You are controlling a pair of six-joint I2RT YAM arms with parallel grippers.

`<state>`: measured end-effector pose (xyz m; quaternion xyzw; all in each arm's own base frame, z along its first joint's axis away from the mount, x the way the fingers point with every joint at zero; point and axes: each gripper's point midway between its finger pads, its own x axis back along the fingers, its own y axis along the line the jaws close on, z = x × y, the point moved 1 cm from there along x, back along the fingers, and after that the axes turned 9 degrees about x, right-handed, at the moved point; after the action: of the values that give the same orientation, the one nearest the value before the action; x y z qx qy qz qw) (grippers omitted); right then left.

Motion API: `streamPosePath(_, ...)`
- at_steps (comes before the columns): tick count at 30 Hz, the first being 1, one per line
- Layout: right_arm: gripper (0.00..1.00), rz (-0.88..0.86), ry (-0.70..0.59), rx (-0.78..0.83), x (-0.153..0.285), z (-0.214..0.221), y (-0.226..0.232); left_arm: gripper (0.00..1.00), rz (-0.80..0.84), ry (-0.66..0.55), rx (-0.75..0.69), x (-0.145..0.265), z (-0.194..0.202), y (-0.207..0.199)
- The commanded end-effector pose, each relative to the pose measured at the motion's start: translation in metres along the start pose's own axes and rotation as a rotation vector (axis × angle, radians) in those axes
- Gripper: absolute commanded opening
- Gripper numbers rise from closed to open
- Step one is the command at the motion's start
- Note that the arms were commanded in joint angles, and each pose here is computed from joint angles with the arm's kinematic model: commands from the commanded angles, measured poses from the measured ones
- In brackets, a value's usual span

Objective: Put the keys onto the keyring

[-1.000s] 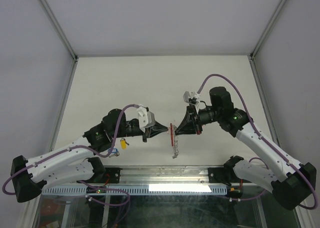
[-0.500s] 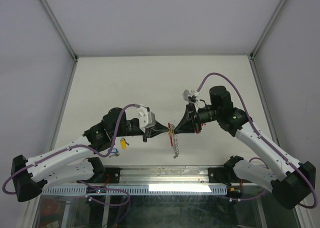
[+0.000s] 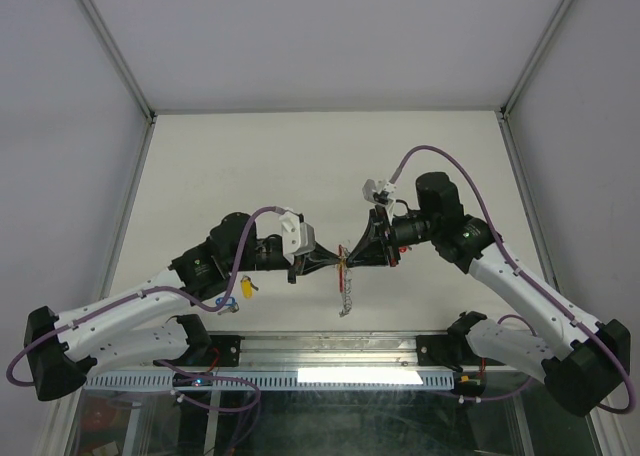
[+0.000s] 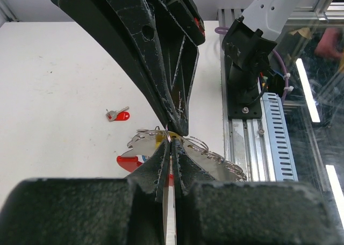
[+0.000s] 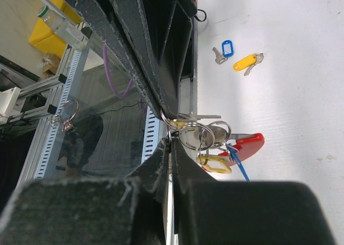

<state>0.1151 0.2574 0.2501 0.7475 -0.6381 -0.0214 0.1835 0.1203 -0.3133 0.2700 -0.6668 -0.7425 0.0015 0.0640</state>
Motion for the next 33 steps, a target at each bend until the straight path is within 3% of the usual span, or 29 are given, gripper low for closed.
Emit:
streamPosePath(1, 0.00, 0.026, -0.049, 0.087, 0.002, -0.028, 0.000, 0.00, 0.043, -0.043, -0.047, -0.001, -0.022, -0.008)
streamPosePath(33, 0.00, 0.134, -0.090, 0.117, 0.012, -0.046, -0.002, 0.00, 0.043, -0.017, -0.051, -0.001, -0.017, -0.007)
